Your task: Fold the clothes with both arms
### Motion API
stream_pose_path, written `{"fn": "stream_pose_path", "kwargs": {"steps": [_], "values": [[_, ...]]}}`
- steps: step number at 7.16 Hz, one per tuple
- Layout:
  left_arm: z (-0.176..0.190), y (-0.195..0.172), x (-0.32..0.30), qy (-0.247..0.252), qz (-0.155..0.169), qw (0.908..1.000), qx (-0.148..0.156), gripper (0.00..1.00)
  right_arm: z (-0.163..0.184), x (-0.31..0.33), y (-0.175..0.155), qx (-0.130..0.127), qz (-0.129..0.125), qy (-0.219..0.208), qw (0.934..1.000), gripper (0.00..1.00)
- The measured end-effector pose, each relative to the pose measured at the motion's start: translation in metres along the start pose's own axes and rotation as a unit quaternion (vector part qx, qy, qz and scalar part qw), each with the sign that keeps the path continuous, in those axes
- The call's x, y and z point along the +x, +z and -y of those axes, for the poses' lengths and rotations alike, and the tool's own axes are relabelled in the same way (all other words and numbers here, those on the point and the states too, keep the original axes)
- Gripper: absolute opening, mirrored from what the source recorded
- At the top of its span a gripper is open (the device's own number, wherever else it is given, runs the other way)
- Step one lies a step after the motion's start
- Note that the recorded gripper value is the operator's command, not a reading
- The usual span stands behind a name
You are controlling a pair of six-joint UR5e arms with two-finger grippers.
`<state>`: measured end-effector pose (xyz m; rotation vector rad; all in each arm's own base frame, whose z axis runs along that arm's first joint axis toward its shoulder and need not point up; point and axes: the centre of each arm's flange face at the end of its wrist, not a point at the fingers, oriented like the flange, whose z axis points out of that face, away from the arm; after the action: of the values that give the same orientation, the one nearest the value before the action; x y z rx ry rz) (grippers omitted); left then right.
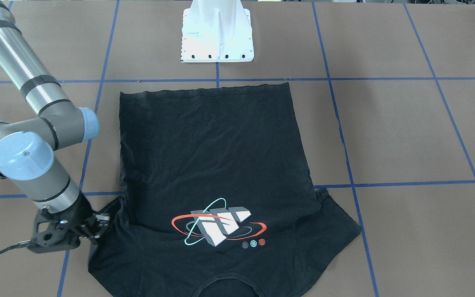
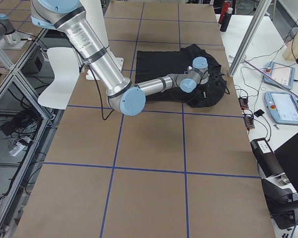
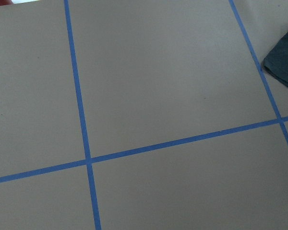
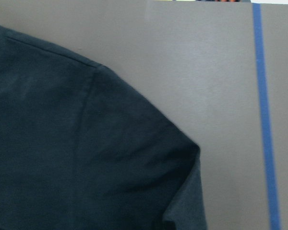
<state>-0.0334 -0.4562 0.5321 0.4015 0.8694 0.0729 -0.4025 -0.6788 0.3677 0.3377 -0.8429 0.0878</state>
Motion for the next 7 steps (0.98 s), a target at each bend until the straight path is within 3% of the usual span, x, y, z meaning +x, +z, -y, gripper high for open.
{"fn": "stream_pose_path", "kwargs": {"steps": [1,6,7], "values": [[0.002,0.000,0.001,0.002,0.000,1.0000,0.001,1.00,-0.004,-0.034,0.000,-0.004,0.014,0.020,0.9997,0.00],[0.006,-0.004,0.006,0.007,-0.002,1.0000,0.006,1.00,0.027,-0.120,0.015,-0.014,0.014,0.056,0.9983,0.00],[0.007,-0.002,0.006,0.010,-0.003,0.9999,0.007,1.00,0.022,-0.126,0.021,-0.015,0.010,0.059,0.9981,0.99]]}}
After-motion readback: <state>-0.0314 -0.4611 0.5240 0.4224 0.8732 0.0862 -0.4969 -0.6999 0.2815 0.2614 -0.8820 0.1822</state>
